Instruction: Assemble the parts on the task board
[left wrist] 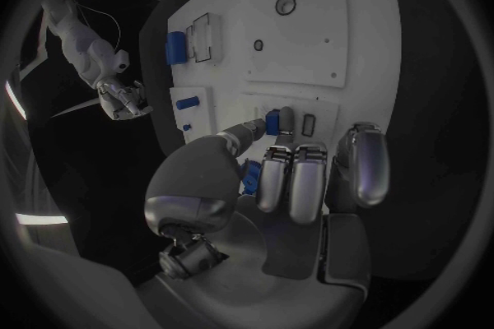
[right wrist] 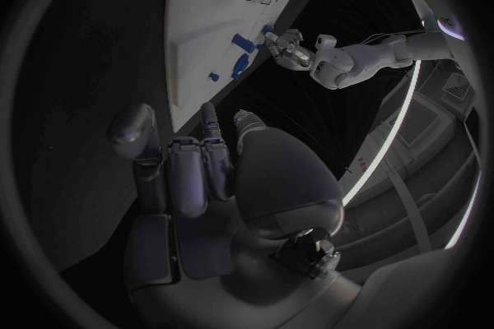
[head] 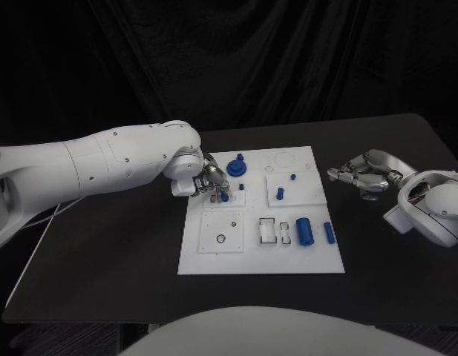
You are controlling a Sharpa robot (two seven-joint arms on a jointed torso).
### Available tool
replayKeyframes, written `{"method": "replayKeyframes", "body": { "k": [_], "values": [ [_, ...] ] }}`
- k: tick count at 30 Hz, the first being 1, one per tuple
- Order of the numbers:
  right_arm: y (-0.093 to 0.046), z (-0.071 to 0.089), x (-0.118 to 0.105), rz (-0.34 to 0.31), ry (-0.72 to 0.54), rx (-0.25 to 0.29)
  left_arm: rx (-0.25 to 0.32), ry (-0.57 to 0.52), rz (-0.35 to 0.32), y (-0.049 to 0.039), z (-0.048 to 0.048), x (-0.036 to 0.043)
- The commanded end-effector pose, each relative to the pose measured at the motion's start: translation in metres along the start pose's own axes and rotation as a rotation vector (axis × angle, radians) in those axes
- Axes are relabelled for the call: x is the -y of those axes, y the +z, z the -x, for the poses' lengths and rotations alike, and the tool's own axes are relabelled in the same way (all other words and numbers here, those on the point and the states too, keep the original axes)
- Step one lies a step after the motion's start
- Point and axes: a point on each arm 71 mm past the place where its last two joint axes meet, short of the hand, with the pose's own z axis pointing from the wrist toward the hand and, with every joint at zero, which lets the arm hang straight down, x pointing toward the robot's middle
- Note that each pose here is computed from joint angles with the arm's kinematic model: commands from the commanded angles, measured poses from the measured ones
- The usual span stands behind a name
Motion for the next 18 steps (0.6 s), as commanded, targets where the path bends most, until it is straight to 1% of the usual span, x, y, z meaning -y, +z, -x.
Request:
{"method": "replayKeyframes", "body": {
  "k": [1,5,10,18],
  "values": [
    [-0.0005,-0.0018,0.0024,-0.022,-0.001,-0.015,-0.062,0.036,0.020,0.0056,-0.0108,-0.0037],
    [-0.0003,-0.0022,0.0026,-0.025,-0.001,-0.020,-0.071,0.059,0.033,0.0064,-0.0099,-0.0059],
    [0.0002,-0.0029,0.0026,-0.027,-0.002,-0.026,-0.055,0.090,0.044,0.0074,-0.0071,-0.0085],
    [0.0002,-0.0031,0.0033,-0.031,-0.002,-0.030,-0.043,0.099,0.048,0.0082,-0.0054,-0.0107]
  ]
}}
